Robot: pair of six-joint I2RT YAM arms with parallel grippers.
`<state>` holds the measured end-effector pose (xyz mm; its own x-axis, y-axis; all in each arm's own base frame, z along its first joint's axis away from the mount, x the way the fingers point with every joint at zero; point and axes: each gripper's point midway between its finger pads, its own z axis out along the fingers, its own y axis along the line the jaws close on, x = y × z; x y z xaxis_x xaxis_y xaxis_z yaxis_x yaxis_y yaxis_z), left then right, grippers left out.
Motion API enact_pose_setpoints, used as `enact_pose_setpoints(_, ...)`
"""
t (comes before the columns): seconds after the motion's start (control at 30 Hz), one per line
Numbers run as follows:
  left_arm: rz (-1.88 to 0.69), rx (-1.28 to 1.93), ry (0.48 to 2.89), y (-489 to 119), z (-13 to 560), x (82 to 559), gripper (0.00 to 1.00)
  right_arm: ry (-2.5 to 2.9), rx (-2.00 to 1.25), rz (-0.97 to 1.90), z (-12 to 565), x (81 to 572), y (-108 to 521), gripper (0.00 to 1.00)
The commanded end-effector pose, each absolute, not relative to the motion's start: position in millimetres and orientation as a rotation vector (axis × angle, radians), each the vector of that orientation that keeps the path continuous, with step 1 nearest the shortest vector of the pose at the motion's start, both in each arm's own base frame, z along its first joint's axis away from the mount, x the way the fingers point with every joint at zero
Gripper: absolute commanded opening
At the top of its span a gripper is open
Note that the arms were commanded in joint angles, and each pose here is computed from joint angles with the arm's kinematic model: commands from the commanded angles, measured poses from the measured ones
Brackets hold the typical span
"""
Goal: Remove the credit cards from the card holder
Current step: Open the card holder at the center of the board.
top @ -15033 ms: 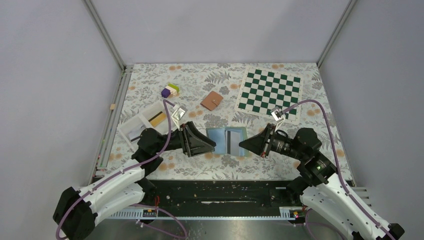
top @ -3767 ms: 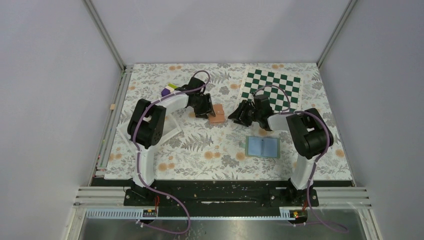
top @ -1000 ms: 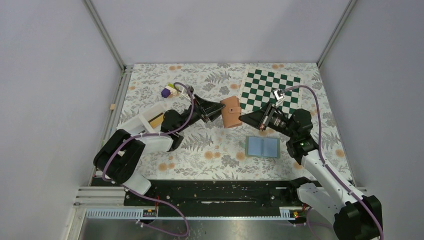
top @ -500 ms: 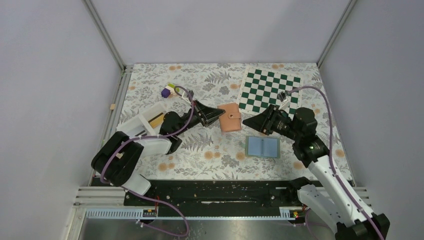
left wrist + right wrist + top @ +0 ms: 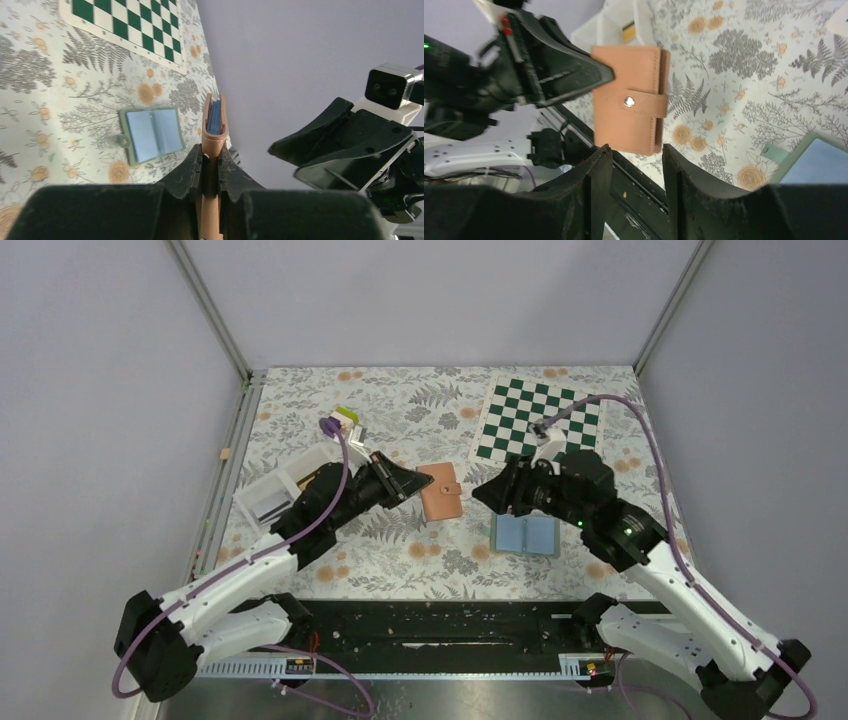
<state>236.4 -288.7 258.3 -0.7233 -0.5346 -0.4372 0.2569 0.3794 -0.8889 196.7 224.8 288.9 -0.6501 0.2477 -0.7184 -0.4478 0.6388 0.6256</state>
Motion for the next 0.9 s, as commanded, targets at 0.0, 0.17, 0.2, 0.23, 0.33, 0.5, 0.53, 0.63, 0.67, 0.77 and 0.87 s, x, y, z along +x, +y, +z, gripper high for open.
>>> enact_pose_setpoints(0.0,-1.266,-0.291,1.924,-271,263,241,0.00,2.023,-0.189,0.941,285,206,237,0.48)
enact_pose_setpoints(0.17,-1.302,-0.278,1.924,-278,264,233,0.00,2.034,-0.266,0.965,283,201,270,0.49)
enact_pose_setpoints(0.2,-1.313,-0.273,1.916,-279,265,232,0.00,2.039,-0.278,0.966,281,200,275,0.49)
enact_pose_setpoints(0.23,-1.324,-0.275,1.911,-280,264,231,0.00,2.043,-0.296,0.965,279,199,280,0.49)
enact_pose_setpoints(0.33,-1.371,-0.284,1.893,-282,268,229,0.00,2.075,-0.304,0.885,266,205,284,0.51)
enact_pose_setpoints(0.5,-1.462,-0.284,1.853,-288,278,223,0.00,2.112,-0.337,0.879,253,204,296,0.53)
enact_pose_setpoints(0.53,-1.486,-0.283,1.837,-288,281,222,0.00,2.120,-0.340,0.872,250,204,298,0.54)
enact_pose_setpoints(0.63,-1.557,-0.298,1.810,-291,283,218,0.00,2.128,-0.337,0.832,245,207,299,0.54)
enact_pose_setpoints(0.67,-1.579,-0.302,1.809,-293,284,217,0.00,2.124,-0.333,0.820,244,208,299,0.54)
enact_pose_setpoints(0.77,-1.617,-0.293,1.821,-299,284,213,0.00,2.109,-0.328,0.752,242,213,294,0.52)
enact_pose_setpoints(0.87,-1.651,-0.305,1.817,-300,285,211,0.00,2.092,-0.350,0.701,243,215,291,0.47)
